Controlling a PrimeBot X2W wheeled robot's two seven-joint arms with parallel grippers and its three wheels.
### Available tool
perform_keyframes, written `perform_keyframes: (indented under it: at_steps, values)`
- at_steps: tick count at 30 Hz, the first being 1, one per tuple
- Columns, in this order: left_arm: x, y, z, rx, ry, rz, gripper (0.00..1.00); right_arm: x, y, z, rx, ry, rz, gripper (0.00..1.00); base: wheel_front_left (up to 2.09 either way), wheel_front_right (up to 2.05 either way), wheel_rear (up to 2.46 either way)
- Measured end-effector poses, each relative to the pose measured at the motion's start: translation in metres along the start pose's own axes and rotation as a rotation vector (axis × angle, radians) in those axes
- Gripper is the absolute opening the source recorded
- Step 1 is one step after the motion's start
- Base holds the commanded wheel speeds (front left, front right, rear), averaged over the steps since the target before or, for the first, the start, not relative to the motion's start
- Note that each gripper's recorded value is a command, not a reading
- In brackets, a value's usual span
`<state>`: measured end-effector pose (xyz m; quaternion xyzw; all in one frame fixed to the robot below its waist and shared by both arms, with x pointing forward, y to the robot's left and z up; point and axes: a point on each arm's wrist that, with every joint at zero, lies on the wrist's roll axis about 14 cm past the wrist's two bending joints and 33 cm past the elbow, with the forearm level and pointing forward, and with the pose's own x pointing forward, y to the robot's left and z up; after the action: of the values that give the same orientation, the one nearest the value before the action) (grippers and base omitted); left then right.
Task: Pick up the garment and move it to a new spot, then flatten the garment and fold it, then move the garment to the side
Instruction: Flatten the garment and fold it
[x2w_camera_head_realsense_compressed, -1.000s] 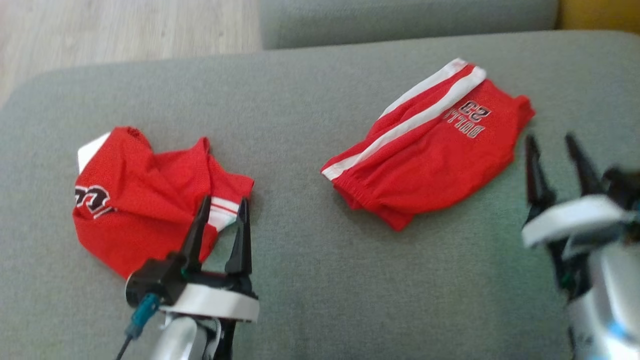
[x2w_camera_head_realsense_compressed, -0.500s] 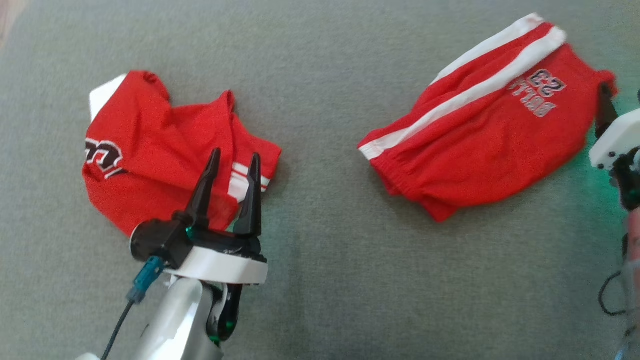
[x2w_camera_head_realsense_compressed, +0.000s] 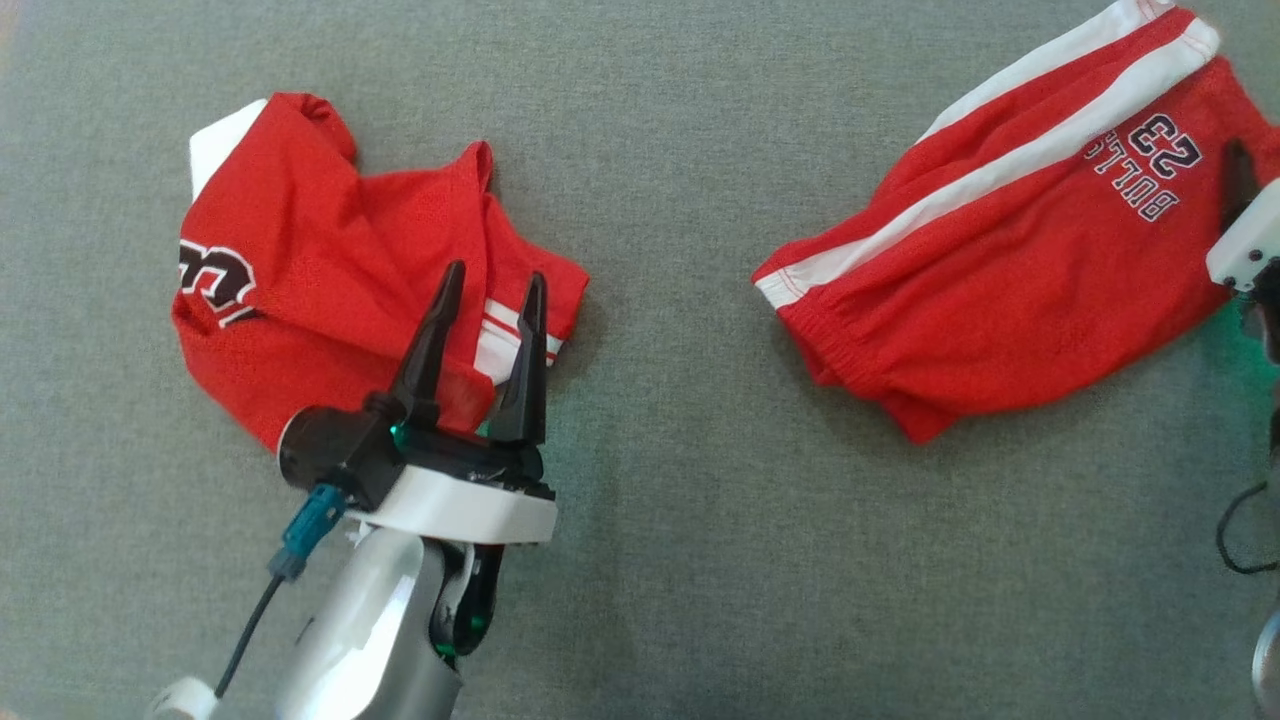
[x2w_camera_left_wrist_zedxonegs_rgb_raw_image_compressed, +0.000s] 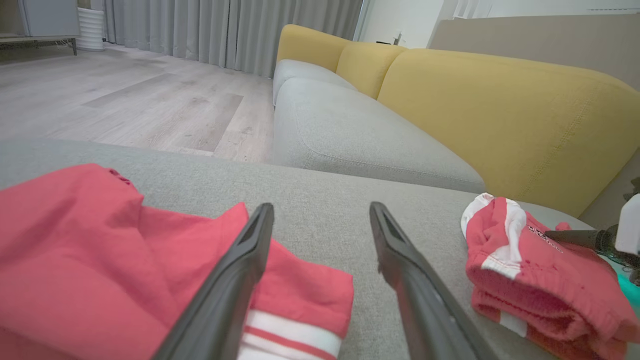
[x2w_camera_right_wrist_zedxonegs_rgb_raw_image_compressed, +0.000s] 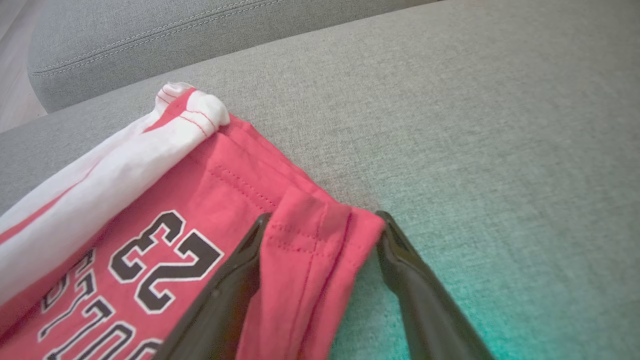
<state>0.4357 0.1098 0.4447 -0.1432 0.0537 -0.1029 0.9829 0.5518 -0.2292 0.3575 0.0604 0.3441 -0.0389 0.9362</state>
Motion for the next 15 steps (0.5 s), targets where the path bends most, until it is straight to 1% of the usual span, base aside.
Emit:
perform_keyframes:
  at_steps: [6,7,8,9,15]
  values:
    - [0.003,-0.005,0.001,0.001,-0.005,-0.011,1.00,0.002,0.001,0.000,-0.013,0.002,0.003,1.00,0.00,0.00,0.00]
    - [0.003,-0.005,0.001,0.001,-0.005,-0.012,1.00,0.003,0.000,0.001,-0.014,0.000,0.003,0.96,0.00,0.00,0.00]
    - [0.003,-0.006,0.001,0.001,-0.005,-0.015,1.00,0.003,0.000,0.001,-0.017,-0.001,0.003,0.40,0.00,0.00,0.00]
    - [0.004,-0.007,0.001,0.000,-0.004,-0.017,1.00,0.003,0.001,0.002,-0.015,-0.006,0.005,0.00,0.00,0.00,0.00]
    - [0.005,-0.013,0.004,-0.008,-0.013,-0.033,1.00,-0.004,0.000,0.004,0.015,-0.038,0.012,0.00,0.00,0.00,0.00]
